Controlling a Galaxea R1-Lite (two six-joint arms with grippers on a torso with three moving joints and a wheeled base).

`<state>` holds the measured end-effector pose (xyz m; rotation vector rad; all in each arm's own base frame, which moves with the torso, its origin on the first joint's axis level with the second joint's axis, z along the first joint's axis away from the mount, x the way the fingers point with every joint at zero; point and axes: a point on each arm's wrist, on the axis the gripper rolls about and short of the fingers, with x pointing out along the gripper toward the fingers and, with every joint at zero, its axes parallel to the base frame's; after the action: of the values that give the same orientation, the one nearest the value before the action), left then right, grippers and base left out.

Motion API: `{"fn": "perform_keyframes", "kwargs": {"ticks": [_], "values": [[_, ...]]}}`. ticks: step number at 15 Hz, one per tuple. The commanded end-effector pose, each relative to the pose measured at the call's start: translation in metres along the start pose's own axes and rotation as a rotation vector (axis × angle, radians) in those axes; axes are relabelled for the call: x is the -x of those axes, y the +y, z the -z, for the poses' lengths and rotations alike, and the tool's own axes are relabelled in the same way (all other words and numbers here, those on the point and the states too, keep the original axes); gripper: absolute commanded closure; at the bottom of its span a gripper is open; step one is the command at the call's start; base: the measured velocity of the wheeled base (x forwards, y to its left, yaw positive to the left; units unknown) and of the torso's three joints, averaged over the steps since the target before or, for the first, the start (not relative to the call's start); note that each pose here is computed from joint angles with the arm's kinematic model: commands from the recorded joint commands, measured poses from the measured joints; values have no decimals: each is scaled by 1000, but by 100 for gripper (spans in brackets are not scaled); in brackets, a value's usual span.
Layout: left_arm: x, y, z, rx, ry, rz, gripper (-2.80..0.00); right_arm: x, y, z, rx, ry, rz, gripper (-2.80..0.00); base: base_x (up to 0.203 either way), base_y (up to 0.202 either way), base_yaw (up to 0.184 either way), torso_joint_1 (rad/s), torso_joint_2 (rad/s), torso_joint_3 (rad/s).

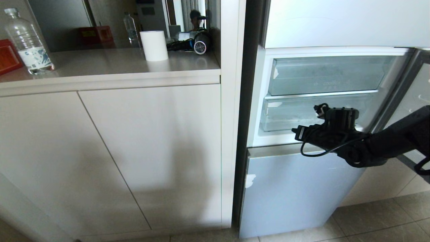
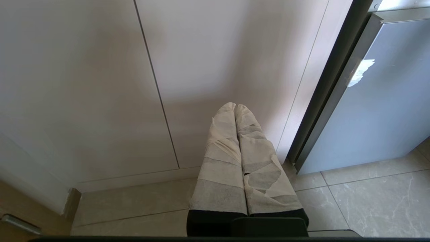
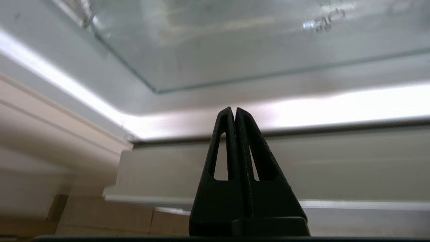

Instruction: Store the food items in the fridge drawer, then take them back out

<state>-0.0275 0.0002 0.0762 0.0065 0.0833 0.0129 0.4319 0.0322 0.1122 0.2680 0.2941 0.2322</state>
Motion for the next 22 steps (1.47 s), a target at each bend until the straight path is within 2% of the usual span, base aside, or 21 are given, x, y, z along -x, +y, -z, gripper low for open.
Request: {"fn": "perform_keyframes", "kwargs": {"ticks": [1,4,6,8,11,14,16,18,22], "values": [[0,0,0,0,3,-1,0,49,18,-29,19,-60,-16,0,0,0,0,0,0,0],[0,0,0,0,3,-1,0,161,49,-68,73,-194,-26,0,0,0,0,0,0,0],[0,0,0,0,3,-1,0,255,66,-69,98,-283,-5,0,0,0,0,0,0,0],[0,0,0,0,3,-1,0,335,76,-46,121,-356,29,0,0,0,0,0,0,0],[0,0,0,0,3,-1,0,418,79,23,159,-380,139,0,0,0,0,0,0,0],[0,0,0,0,3,-1,0,440,62,112,225,-273,276,0,0,0,0,0,0,0],[0,0,0,0,3,-1,0,441,54,150,277,-240,251,0,0,0,0,0,0,0],[0,0,0,0,3,-1,0,433,47,171,309,-129,229,0,0,0,0,0,0,0],[0,0,0,0,3,-2,0,432,47,172,288,-127,232,0,0,0,0,0,0,0]]}}
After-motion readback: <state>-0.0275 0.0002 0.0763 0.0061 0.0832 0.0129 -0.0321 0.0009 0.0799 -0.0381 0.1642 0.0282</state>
